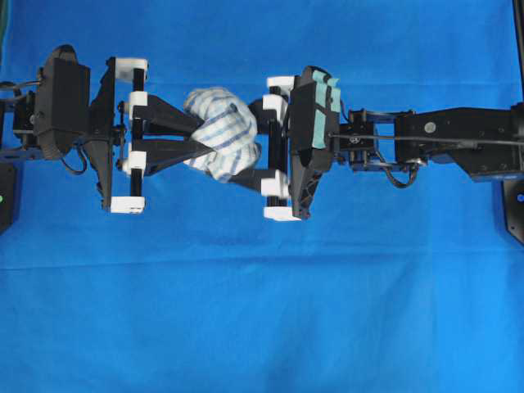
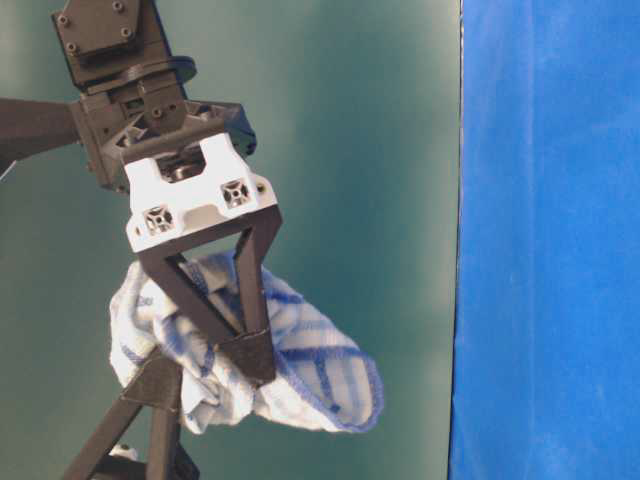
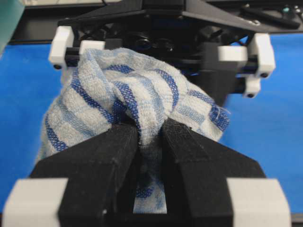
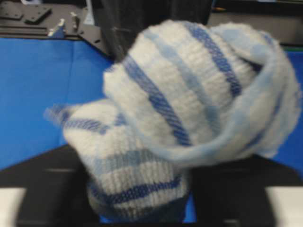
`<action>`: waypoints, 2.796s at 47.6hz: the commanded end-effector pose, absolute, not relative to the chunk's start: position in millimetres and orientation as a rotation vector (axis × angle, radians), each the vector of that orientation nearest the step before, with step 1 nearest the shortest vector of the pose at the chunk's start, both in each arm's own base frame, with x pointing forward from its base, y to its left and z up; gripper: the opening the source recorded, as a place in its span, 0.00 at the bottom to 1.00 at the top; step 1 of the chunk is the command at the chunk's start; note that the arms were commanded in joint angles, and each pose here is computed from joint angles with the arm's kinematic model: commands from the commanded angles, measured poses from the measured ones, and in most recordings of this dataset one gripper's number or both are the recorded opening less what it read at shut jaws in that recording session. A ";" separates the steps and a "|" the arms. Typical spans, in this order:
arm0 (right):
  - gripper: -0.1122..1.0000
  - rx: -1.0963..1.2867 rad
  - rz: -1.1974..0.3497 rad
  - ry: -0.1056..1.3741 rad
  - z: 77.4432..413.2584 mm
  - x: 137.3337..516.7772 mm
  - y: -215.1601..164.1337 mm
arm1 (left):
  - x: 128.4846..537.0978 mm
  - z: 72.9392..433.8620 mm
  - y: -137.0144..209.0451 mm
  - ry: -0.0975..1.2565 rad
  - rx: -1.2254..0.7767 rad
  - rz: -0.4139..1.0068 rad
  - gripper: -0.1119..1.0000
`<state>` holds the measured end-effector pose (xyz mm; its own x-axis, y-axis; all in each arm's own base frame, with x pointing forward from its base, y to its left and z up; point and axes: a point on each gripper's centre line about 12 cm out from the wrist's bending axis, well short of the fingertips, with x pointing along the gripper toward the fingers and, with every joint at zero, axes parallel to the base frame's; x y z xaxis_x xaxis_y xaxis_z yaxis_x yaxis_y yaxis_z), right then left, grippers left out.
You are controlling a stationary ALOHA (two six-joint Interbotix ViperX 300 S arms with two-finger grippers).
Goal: Hand over the towel.
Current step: 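Open the left gripper and pull it back, leaving towel in right gripper, then carry the towel with the right gripper toward the table center, then release the towel onto the table and retract the right gripper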
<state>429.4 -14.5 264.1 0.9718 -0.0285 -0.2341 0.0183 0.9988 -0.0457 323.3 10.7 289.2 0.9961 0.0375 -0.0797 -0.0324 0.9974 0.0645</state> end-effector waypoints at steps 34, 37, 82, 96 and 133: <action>0.23 -0.049 -0.020 0.215 279.4 430.3 -13.1 | 320.3 312.2 12.0 -0.034 0.061 0.044 0.76; 0.23 -0.049 -0.020 0.214 280.7 428.9 -13.0 | 314.9 315.3 11.8 -0.046 0.061 0.045 0.88; 0.23 -0.025 -0.025 0.490 245.8 423.1 -13.8 | 259.4 327.7 9.8 -0.111 0.060 0.046 0.94; 0.23 -0.018 -0.025 0.798 174.4 434.0 -14.8 | 259.5 327.5 9.8 -0.109 0.060 0.046 0.94; 0.40 0.010 -0.035 0.933 120.7 437.1 -14.8 | 259.5 326.8 9.8 -0.103 0.060 0.045 0.94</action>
<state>432.4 -14.8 106.6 0.5678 -0.0253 -0.8228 0.0281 0.9995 -0.0113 259.3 9.3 320.8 0.9954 0.0400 0.0872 -0.0453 0.9971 0.0604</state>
